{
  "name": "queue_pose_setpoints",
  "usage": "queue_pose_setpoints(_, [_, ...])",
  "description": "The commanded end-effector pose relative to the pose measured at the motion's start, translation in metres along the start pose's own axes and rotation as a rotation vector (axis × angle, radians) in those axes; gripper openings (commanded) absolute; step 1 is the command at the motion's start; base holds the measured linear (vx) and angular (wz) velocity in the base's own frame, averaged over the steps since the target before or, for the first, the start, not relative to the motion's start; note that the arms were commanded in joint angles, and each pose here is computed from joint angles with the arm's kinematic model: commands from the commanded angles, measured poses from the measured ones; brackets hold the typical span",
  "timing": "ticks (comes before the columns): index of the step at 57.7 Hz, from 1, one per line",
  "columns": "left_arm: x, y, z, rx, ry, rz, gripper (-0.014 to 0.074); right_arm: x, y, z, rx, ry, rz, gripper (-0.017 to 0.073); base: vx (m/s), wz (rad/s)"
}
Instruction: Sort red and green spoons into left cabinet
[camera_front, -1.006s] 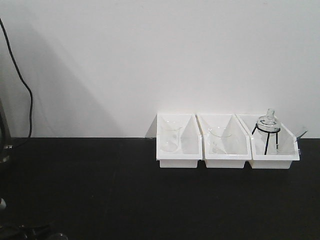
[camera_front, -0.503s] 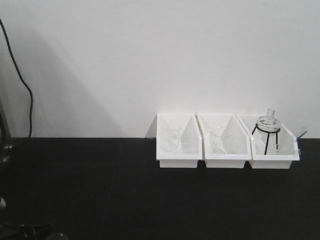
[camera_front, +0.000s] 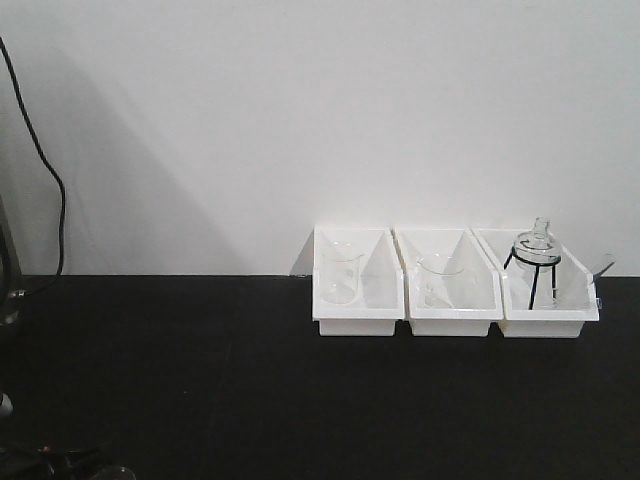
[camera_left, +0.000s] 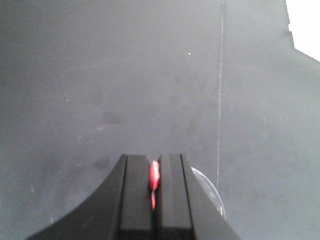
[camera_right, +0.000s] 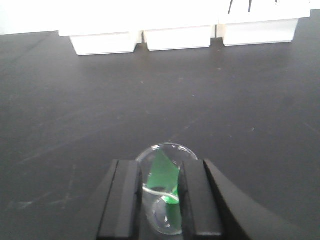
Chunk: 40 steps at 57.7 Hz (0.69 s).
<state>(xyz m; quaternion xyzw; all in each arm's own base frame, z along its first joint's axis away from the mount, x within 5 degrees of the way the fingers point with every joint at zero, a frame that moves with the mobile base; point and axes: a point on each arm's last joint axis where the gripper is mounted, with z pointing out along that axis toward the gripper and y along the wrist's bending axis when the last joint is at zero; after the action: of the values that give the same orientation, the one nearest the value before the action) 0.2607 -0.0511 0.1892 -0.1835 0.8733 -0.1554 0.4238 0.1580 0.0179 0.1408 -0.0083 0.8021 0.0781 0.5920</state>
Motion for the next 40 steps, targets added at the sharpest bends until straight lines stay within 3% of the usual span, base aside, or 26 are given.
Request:
queue_pose_setpoints(1, [-0.0179, -0.0118, -0.0067, 0.062, -0.116, 0.023, -0.0006, -0.0032, -0.0012, -0.0024, 0.010, -0.077, 0.013, 0.0281, 0.00, 0.00])
queue_pose_setpoints(11, [-0.0180, -0.0122, -0.0068, 0.065, -0.117, 0.036, -0.0006, -0.0070, 0.0000, 0.0004, -0.011, -0.158, 0.022, 0.0281, 0.00, 0.00])
queue_pose_setpoints(40, [-0.0179, -0.0122, -0.0068, 0.065, -0.117, 0.043, -0.0006, 0.0026, -0.0026, 0.0047, 0.011, -0.095, 0.034, 0.0281, 0.00, 0.00])
